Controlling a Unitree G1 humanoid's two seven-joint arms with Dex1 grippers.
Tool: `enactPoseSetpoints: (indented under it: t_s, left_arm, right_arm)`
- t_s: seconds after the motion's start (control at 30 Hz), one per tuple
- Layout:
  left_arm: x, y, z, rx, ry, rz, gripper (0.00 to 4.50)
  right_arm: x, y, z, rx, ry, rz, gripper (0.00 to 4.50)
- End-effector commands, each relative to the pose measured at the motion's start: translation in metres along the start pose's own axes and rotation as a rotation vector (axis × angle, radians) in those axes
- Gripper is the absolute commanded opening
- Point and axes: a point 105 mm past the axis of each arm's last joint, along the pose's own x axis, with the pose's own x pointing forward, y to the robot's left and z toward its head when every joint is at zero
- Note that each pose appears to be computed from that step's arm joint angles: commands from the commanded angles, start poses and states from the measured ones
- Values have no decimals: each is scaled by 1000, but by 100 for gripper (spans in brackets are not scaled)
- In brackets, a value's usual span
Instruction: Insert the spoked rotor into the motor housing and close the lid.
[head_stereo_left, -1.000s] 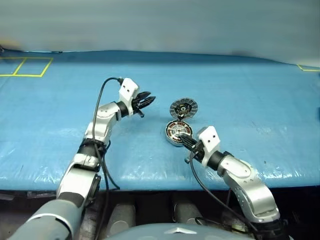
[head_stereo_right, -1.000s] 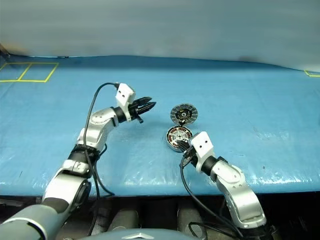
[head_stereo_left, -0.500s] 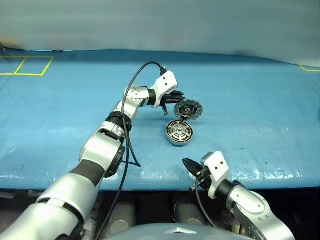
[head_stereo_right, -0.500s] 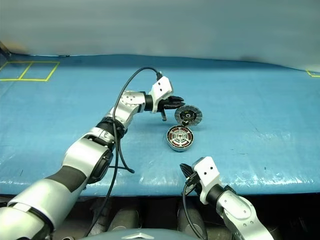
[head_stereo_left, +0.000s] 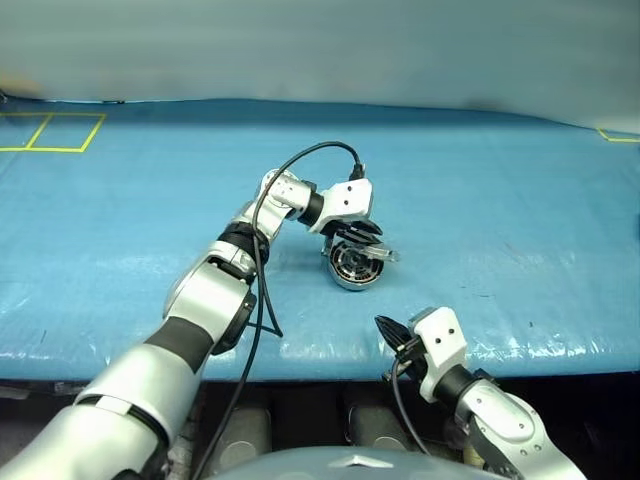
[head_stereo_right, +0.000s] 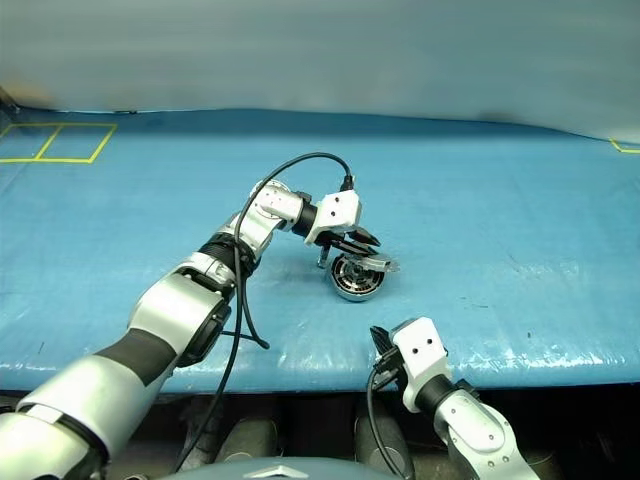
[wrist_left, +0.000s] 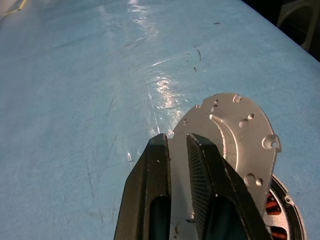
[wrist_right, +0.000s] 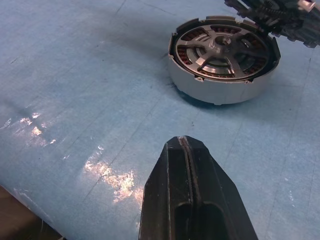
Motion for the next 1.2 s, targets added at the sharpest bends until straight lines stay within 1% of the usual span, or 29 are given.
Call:
enactPoseSetpoints:
  t_s: [0.03, 0.1, 0.27, 0.37, 0.43, 0.5, 0.57, 0.67, 0.7, 0.8, 0.93, 1.03, 1.1, 1.2]
  left_arm:
    - [-4, -9, -9, 132, 103, -65, 66]
    - [-6, -15, -17, 171, 145, -92, 66]
    - [-6, -27, -32, 221, 200, -119, 66]
    - [-6, -30, -35, 225, 197, -122, 66]
    - [-7, -26, -28, 181, 134, -88, 66]
    - [-10, -15, -3, 169, -26, -5, 66]
    - [-16, -9, 11, 150, -123, 34, 66]
    - [-42, -3, 40, 84, -313, 79, 66]
    - [-50, -6, 44, 67, -349, 81, 66]
    - [-66, -18, 43, 4, -371, 97, 66]
    - [-79, -37, 20, -107, -330, 175, 66]
    - [-80, -56, 5, -192, -315, 234, 63]
    - [-79, -72, -9, -253, -281, 282, 63]
    - [-75, -88, -17, -291, -241, 322, 63]
  right_arm:
    - [3, -2, 10, -18, -45, -8, 0]
    - [5, -3, 11, -25, -50, -8, 0]
    - [9, -6, 12, -31, -57, -14, 0]
    - [10, -7, 14, -24, -70, -17, 0]
    - [10, -6, 16, -21, -79, -11, 0]
    - [8, -4, 19, -7, -102, 9, 0]
    - [6, -3, 21, -4, -111, 20, 0]
    - [1, -13, 28, 6, -146, -2, 0]
    - [0, -14, 32, 10, -161, -5, 0]
    - [0, -20, 37, -14, -167, -14, 0]
    - [5, -34, 49, -54, -205, -47, 0]
    - [14, -41, 54, -83, -212, -50, 58]
    - [23, -44, 58, -91, -223, -31, 120]
    - [32, -47, 61, -94, -234, -7, 224]
